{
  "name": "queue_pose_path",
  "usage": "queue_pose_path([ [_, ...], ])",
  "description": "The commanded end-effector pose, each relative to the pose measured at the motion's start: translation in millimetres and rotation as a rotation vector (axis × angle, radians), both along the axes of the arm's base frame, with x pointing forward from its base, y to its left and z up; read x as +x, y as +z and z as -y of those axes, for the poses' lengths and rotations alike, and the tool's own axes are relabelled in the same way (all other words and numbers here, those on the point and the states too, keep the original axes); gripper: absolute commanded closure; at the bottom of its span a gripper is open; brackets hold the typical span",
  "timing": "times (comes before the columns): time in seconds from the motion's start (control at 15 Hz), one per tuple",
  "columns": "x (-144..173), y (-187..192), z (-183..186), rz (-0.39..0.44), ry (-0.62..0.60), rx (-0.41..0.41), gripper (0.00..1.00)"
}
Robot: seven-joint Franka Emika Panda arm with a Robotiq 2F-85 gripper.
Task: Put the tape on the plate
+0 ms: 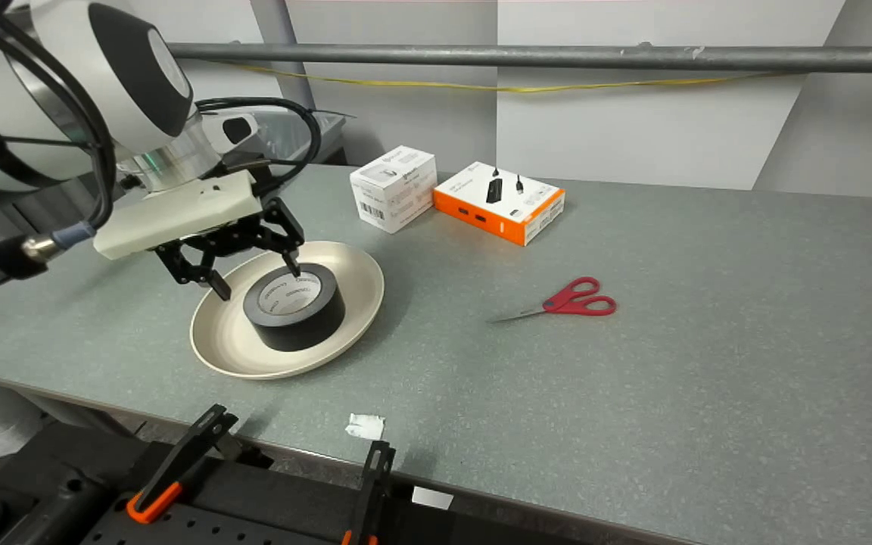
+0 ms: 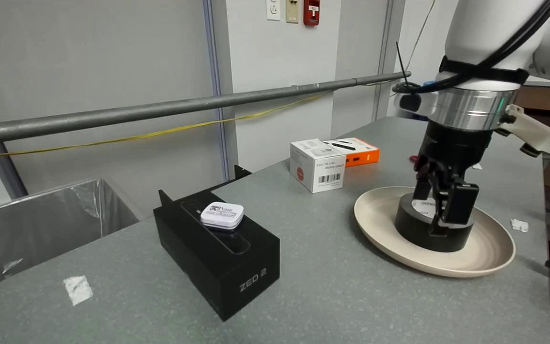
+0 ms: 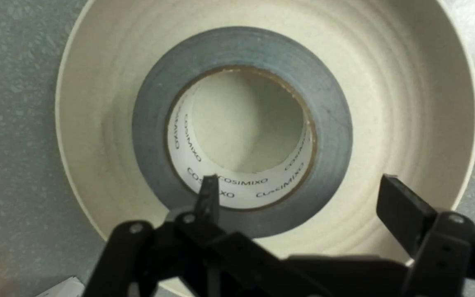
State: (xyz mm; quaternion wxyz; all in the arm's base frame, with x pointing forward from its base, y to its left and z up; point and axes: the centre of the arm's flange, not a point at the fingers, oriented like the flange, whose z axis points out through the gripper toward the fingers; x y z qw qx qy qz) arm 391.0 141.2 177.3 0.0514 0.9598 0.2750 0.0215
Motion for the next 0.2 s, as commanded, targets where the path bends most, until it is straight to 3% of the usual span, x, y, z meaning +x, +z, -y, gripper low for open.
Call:
queue_pose_path([
  [0.0, 0.7, 0.4, 0.1, 0.001, -0.002, 0.001, 0.0],
  [0.13, 1.0, 0.6, 0.1, 0.002, -0.002, 0.001, 0.0],
])
